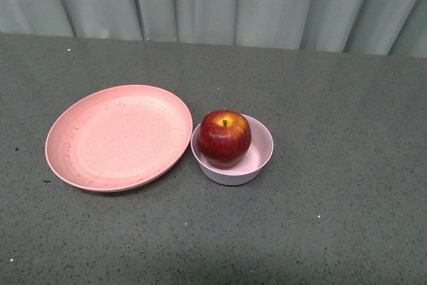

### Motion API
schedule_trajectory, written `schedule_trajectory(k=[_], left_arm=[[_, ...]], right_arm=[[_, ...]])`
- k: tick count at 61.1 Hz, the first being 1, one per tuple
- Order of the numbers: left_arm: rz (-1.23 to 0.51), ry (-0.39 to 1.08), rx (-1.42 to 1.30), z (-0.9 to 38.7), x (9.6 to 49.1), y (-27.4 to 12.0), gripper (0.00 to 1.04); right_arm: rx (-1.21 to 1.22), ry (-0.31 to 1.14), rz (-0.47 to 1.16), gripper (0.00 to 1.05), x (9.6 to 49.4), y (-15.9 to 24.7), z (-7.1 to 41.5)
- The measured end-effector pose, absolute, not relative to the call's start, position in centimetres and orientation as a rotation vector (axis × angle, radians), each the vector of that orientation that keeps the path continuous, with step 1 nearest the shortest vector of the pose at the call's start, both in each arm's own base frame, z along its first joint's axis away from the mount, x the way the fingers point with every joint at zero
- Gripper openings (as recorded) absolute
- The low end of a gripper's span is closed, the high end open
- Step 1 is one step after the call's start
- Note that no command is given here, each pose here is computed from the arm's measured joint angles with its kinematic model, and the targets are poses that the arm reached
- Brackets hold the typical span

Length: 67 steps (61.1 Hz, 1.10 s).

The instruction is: Move apple from plate to bowl

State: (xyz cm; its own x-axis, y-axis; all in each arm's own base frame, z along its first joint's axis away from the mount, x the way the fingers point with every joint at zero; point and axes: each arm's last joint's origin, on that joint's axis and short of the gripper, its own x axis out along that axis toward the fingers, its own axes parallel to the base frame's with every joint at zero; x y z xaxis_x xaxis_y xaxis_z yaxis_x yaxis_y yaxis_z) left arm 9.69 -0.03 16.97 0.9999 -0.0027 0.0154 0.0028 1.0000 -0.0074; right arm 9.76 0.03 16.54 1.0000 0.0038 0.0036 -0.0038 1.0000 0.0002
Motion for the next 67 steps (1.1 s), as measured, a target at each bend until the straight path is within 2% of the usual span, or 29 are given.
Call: schedule_trajectory(k=[12, 22, 29, 67], left_arm=[[-0.003, -0.016, -0.007, 16.97, 9.68, -0.02, 0.41], [-0.003, -0.016, -0.007, 16.97, 9.68, -0.02, 0.79], [-0.003, -0.016, -0.007, 16.97, 9.68, -0.03, 0.99], [-0.002, -0.016, -0.005, 16.97, 9.68, -0.02, 0.98]], right_arm=[[0.0, -0.003, 0.004, 0.95, 9.76, 0.03, 16.53], [0.0, -0.003, 0.004, 0.95, 9.76, 0.03, 16.53], [0.0, -0.004, 0.004, 0.95, 9.76, 0.03, 16.54], [0.0, -0.004, 0.004, 0.95, 9.76, 0.03, 16.54]])
